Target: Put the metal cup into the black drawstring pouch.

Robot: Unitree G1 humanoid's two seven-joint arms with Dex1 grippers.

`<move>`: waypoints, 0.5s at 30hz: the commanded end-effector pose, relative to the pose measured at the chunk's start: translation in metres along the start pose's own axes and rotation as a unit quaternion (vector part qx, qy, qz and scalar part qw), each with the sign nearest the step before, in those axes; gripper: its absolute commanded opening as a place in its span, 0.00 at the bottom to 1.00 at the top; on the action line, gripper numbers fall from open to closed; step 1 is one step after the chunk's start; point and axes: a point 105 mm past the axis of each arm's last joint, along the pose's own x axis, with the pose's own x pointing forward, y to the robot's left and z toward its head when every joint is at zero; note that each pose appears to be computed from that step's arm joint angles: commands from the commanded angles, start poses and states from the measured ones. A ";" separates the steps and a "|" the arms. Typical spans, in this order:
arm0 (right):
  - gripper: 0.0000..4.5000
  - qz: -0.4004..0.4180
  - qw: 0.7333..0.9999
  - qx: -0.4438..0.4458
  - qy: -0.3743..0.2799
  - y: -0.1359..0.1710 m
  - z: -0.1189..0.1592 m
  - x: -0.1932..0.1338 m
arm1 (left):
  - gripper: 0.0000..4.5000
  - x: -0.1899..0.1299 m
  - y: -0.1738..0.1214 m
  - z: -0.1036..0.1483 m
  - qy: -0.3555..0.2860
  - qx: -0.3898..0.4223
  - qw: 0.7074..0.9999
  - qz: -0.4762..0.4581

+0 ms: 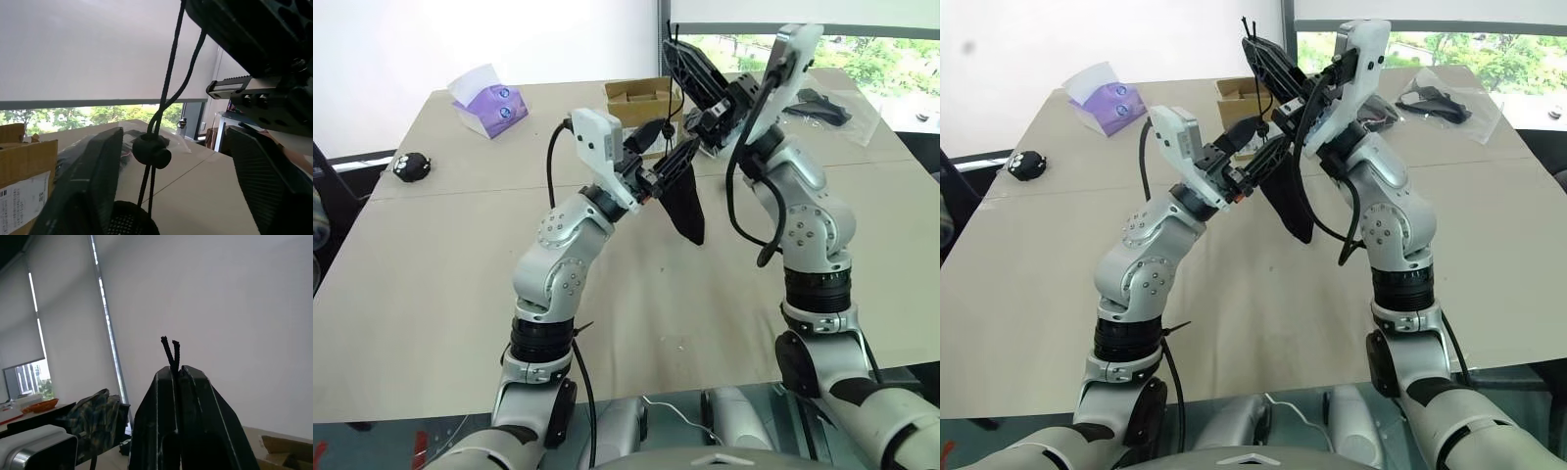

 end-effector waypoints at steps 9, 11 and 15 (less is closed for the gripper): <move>0.00 0.013 0.999 0.000 -0.045 0.006 0.023 0.003 | 0.04 -0.003 -0.001 -0.001 0.006 0.017 1.000 0.001; 0.00 -0.007 0.995 0.030 -0.095 -0.005 0.042 0.002 | 0.04 -0.004 0.004 -0.008 0.027 0.035 0.999 0.012; 0.00 -0.036 0.964 0.111 -0.239 -0.030 0.104 -0.006 | 0.04 -0.012 0.016 -0.027 0.067 0.047 0.996 0.035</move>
